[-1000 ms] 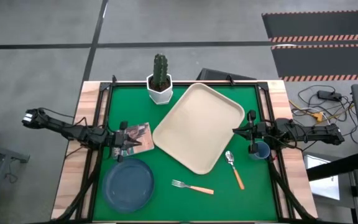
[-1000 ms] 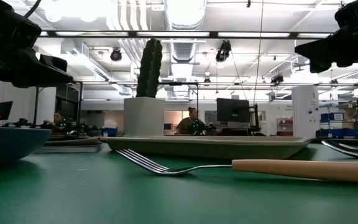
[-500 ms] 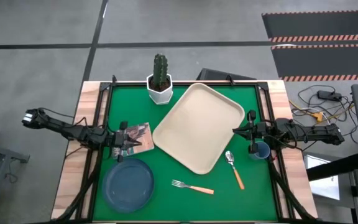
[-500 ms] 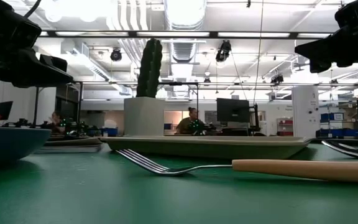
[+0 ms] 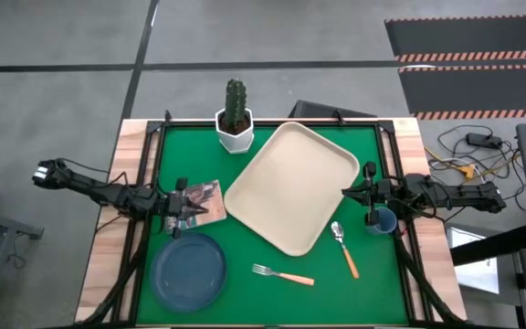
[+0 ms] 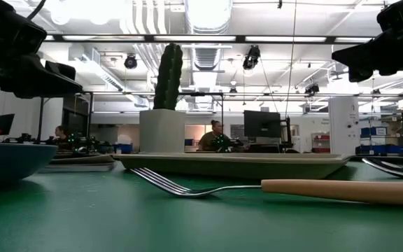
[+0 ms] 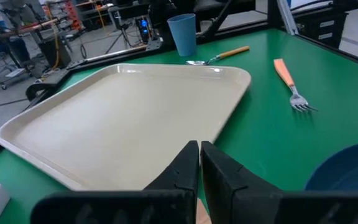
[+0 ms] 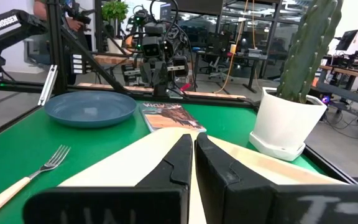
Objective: Pick and place plate/cup/fork/spoon on tray
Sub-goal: Put the blue cup in the white tray
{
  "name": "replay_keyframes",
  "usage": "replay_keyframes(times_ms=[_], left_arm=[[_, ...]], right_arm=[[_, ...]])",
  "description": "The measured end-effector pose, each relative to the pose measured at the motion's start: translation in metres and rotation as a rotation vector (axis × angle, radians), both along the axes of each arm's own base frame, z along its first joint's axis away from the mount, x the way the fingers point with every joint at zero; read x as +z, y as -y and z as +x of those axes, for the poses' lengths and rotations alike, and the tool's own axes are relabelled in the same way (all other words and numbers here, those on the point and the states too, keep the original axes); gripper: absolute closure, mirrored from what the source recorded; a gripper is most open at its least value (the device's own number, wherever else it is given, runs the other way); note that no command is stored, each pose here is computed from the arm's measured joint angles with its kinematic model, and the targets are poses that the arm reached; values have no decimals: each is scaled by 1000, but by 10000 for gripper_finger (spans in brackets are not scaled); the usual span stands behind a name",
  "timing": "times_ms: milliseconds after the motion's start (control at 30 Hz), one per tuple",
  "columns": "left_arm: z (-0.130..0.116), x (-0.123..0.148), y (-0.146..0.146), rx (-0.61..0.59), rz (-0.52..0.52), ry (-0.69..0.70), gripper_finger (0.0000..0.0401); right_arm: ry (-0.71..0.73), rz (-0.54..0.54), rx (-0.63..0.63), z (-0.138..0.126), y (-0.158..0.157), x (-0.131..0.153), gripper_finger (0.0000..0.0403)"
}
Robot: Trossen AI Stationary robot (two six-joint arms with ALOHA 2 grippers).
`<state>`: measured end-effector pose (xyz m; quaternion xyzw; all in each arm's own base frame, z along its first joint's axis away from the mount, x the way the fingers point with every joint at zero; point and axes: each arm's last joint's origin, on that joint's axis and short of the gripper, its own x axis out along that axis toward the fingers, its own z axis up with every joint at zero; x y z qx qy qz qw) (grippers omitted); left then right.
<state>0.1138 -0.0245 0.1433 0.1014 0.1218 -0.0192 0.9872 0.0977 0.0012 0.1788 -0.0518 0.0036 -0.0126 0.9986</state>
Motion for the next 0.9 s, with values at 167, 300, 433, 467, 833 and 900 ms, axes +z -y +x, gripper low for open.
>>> replay_keyframes(times_ms=[167,300,433,467,833,900], left_arm=[[0,1,0,13,-2,15,401],[3,12,0,14,-34,126,401],[3,29,1,13,-83,295,401],[3,33,0,13,-97,341,401],[-5,63,-2,8,-186,653,401],[-7,67,-2,7,-197,694,401]], right_arm=[[4,121,-2,0,0,0,394],[6,152,-2,0,0,0,394],[26,147,0,0,0,2,394],[33,148,0,0,0,3,394],[236,442,49,-2,0,22,394],[273,450,71,-3,-1,26,394]])
